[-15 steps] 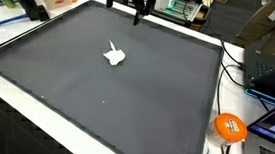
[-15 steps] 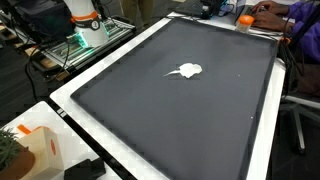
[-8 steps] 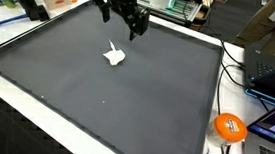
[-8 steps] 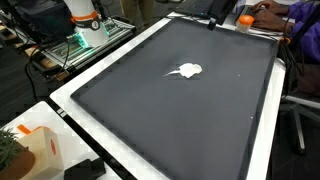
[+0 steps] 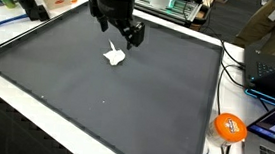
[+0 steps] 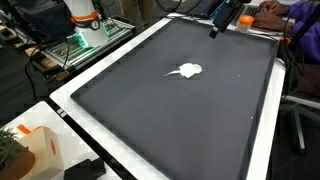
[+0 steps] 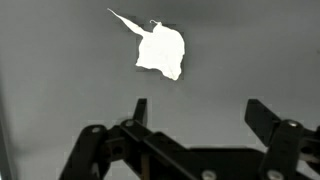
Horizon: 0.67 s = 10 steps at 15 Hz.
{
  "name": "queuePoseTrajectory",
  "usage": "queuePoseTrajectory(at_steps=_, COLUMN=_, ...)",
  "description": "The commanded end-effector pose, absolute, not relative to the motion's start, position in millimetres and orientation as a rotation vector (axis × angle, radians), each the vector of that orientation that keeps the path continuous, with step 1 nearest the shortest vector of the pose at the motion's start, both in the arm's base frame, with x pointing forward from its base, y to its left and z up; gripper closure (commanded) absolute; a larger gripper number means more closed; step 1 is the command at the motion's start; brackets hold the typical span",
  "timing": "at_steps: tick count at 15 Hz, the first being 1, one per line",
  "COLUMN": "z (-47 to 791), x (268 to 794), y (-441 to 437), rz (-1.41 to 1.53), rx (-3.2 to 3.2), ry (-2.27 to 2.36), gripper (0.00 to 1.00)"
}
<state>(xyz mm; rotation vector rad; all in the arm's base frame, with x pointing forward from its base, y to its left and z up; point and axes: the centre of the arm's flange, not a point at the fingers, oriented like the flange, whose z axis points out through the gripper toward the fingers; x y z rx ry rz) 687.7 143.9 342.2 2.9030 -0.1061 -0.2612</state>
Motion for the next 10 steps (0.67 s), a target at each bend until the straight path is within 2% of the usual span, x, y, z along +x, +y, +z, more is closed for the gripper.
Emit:
queuePoseTrajectory(at_steps=1, z=330.9, x=715.5, y=143.4, rz=-0.353, rx=2.936, ry=-0.104, gripper=0.0)
queuePoseTrajectory(at_steps=6, z=308.6, x=743.4, y=140.4, rz=-0.399, rx=2.918, ry=-0.081, gripper=0.0)
queuePoseTrajectory(at_steps=10, z=286.1, x=759.1, y=143.9, rz=-0.545, rx=2.831, ry=-0.12, gripper=0.0)
